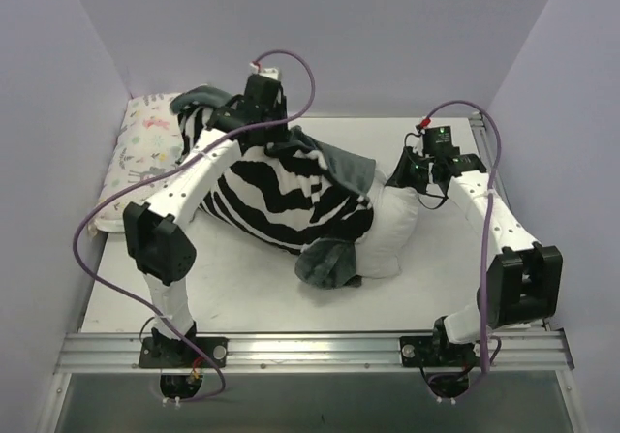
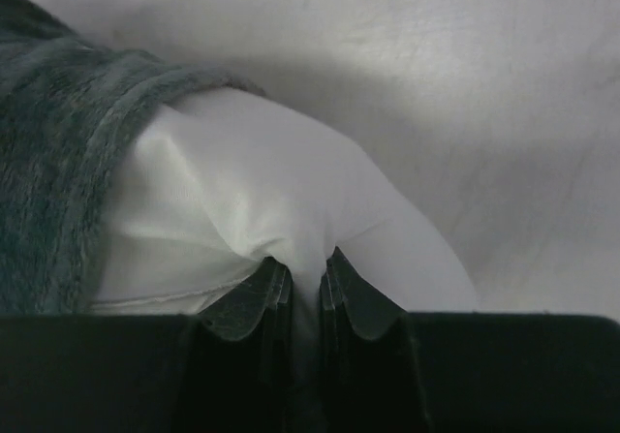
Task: Remove the pillowcase from the pillow
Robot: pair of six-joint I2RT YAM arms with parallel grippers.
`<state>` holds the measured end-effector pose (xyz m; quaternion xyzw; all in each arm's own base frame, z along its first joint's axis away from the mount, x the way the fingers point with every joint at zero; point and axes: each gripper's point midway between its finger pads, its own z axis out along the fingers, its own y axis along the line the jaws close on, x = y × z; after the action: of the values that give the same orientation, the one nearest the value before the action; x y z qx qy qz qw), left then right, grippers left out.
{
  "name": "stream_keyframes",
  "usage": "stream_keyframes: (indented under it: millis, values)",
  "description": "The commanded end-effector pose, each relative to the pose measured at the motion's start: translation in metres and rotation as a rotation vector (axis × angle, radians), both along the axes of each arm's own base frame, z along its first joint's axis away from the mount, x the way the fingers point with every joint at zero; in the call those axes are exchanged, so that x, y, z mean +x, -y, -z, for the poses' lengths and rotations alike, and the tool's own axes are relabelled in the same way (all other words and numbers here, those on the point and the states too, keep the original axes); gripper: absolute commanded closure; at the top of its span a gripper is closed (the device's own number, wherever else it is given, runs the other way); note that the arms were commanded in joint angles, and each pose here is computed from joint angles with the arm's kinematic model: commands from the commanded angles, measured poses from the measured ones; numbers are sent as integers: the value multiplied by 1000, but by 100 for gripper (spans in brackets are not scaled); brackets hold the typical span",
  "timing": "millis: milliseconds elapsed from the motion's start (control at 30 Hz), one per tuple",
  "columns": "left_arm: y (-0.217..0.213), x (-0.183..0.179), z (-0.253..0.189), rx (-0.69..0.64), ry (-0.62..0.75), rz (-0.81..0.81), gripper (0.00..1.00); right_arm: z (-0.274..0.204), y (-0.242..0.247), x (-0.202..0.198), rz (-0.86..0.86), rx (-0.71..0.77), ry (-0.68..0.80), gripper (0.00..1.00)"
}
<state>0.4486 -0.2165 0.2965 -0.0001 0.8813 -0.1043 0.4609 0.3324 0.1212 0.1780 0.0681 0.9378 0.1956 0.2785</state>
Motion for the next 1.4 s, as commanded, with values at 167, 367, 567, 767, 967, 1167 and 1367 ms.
stream_keyframes:
  millis: [167, 367, 567, 767, 967, 1167, 1367]
  values:
    - [39, -16, -44, -122, 142, 159, 19, 78, 26, 26, 143, 14, -135, 100]
    - [15, -49, -100, -158, 266, 153, 13, 52, 39, 43, 185, -36, -51, 71]
    - [-23, -70, -92, -119, 325, 60, 8, 17, 50, 53, 224, -67, 32, 30]
    - [-7, -67, -18, -115, 186, 154, 8, -34, 73, 46, 308, -137, 154, 15]
    - [17, -51, 30, -124, 100, 235, 8, -81, 66, 15, 282, -89, 269, 10]
    - [23, -46, 57, -116, 46, 235, 12, -54, 37, -38, 200, -79, 283, 9]
    - [12, -42, 69, -84, 24, 175, 37, -5, 8, -73, 112, 19, 267, 6]
